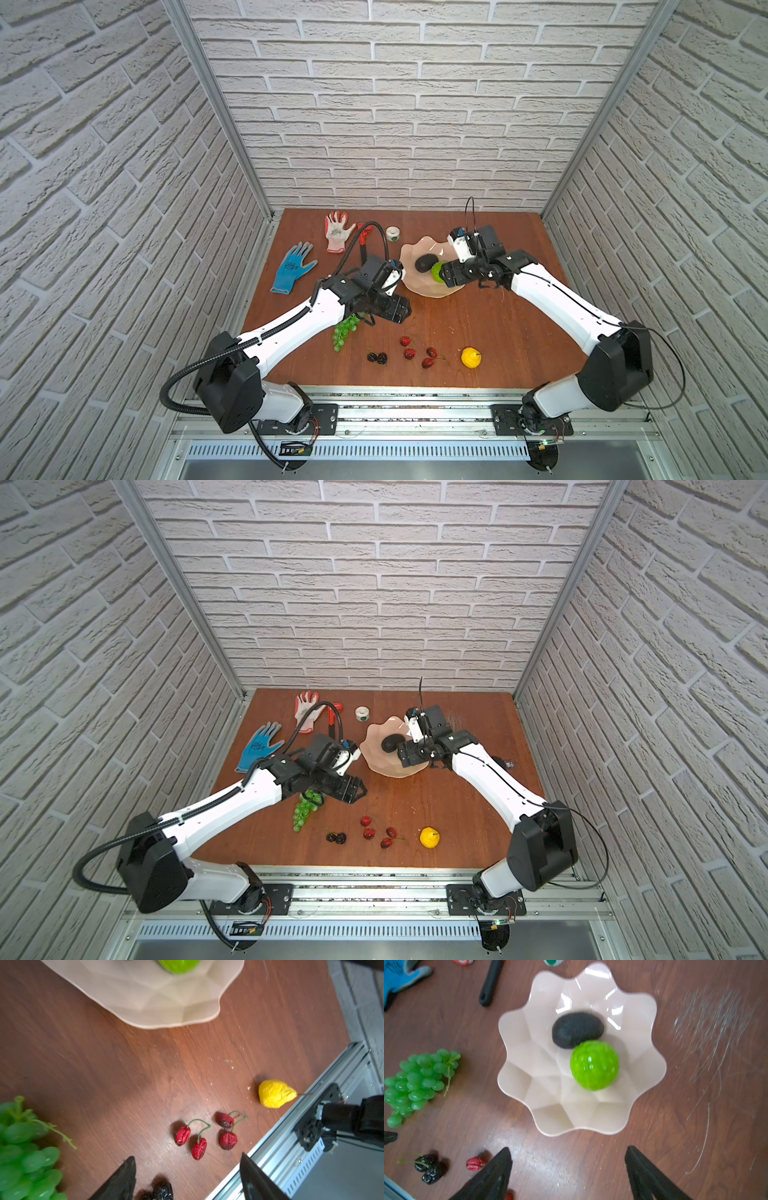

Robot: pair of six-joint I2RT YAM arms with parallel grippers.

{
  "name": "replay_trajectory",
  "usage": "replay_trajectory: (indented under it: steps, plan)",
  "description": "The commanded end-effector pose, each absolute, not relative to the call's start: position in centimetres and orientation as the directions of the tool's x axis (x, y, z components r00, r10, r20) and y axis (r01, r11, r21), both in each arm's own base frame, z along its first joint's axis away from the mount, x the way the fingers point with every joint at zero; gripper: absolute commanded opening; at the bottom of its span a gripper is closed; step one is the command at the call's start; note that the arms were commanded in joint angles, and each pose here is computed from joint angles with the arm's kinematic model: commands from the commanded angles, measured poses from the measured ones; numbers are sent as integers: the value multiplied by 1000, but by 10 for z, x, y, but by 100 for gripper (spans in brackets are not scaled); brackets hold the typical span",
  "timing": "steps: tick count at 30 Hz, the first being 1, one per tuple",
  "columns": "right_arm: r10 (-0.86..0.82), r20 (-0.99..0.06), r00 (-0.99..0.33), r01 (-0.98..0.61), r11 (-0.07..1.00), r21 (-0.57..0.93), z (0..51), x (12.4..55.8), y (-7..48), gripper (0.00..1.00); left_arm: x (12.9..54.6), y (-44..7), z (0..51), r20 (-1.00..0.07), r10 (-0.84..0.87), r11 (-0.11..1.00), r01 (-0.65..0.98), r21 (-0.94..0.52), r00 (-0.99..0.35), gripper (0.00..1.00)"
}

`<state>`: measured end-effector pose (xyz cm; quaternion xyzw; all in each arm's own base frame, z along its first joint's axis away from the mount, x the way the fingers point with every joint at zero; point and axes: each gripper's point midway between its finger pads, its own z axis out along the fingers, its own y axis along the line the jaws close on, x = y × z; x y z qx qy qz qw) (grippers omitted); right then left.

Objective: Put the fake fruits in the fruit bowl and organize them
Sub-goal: 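Open and withdraw the right gripper while the left reaches toward the yellow pear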

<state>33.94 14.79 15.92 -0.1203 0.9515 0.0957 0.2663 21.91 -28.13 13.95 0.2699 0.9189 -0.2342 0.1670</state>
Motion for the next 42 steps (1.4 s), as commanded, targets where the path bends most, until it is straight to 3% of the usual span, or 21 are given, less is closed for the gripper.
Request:
replay_trajectory:
  steps: [1, 9, 14, 18, 28, 42]
  plan:
    - [-125, -536, -835, -236, 961, 143, 152, 320, 142, 86, 210, -302, 135, -463, 472, 698, 639, -323, -750, 78]
    - [-149, -486, -861, -188, 982, 34, 142, 284, 111, 86, 175, -341, 116, -433, 599, 610, 734, -298, -673, 79]
    - [-128, -485, -865, -107, 992, -71, 143, 288, 78, 94, 154, -384, 119, -481, 657, 501, 813, -298, -581, 83]
    - [-49, -470, -882, -37, 999, -35, 143, 307, 60, 95, 142, -416, 115, -491, 704, 432, 858, -276, -513, 87]
    - [173, -554, -814, 138, 985, 104, 145, 349, 21, 97, 131, -464, 94, -471, 785, 334, 915, -228, -403, 86]
    - [323, -528, -785, 232, 944, 234, 135, 348, -16, 97, 132, -488, 58, -421, 860, 262, 957, -122, -289, 82]
